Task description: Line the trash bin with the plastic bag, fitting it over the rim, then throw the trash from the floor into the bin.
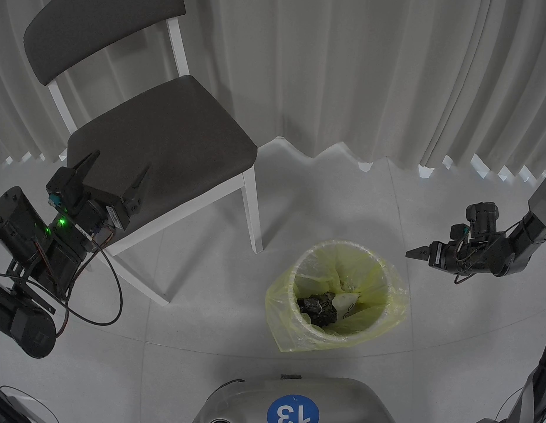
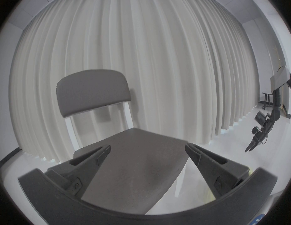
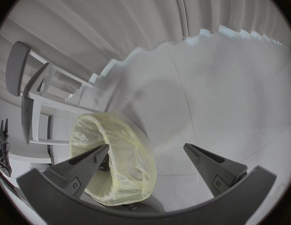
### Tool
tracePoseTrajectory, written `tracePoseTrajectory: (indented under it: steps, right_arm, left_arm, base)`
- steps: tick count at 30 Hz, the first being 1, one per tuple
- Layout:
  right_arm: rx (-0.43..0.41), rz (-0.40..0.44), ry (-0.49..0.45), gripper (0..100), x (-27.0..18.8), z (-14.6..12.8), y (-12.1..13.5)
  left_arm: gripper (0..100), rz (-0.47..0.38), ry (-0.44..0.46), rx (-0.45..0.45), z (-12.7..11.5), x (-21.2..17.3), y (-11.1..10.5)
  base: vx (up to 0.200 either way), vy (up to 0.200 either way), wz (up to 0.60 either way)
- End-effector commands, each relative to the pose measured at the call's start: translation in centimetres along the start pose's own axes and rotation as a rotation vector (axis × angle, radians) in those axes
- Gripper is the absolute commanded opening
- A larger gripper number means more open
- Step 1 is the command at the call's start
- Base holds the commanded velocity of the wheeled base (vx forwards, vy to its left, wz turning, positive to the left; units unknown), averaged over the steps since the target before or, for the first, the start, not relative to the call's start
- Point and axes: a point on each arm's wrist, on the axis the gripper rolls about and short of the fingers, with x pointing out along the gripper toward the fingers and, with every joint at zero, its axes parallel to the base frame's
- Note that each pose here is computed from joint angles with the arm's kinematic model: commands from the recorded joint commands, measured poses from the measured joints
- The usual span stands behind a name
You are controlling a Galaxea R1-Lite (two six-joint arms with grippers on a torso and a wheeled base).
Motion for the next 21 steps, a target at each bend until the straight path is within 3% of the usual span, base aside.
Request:
tracePoseTrajectory:
  steps: [1,21]
  right_arm:
    - [0.001,-0.012,0.061,100,1.2,-1.5,-0.7]
    - [-0.109,-0.037,0.207,100,3.0,-5.5,-2.7]
  left_arm:
    - [100,0.005,0.006,-0.021,-0.2,0.1,0.1]
    - [100,0.0,0.008,-0.037,-0.2,-0.4,0.2]
  base:
    - [0.0,0.0,0.0]
    - [0.0,0.0,0.0]
